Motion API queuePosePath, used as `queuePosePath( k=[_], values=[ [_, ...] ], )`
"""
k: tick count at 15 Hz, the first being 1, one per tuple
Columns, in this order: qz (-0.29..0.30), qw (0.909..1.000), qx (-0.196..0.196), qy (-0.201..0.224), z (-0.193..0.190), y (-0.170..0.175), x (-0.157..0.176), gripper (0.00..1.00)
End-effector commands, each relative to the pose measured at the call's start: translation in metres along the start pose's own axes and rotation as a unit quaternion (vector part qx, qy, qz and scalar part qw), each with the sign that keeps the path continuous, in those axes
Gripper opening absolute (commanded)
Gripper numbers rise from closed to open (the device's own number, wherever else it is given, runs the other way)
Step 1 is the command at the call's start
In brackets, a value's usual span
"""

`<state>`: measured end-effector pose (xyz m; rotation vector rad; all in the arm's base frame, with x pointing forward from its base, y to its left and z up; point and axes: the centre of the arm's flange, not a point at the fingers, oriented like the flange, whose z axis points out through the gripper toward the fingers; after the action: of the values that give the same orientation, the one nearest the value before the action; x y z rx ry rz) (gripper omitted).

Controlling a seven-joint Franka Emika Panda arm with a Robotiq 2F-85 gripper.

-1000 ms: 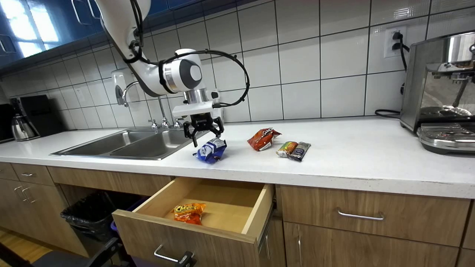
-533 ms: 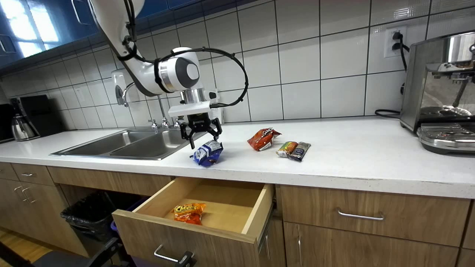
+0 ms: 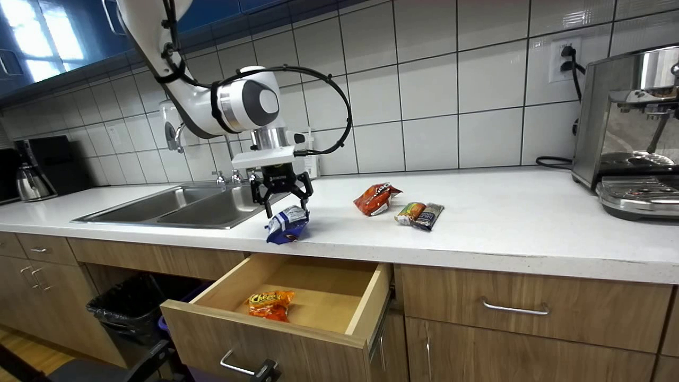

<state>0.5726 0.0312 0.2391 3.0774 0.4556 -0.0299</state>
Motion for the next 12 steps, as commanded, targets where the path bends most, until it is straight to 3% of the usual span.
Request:
queuePosePath(
  k=[1,12],
  values=[
    [0.013,0.9999,-0.003,0.001,-0.007,-0.007,-0.027,1.00],
    [0.059,0.9982,-0.008,0.000,-0.011,-0.013,-0.067,1.00]
  ],
)
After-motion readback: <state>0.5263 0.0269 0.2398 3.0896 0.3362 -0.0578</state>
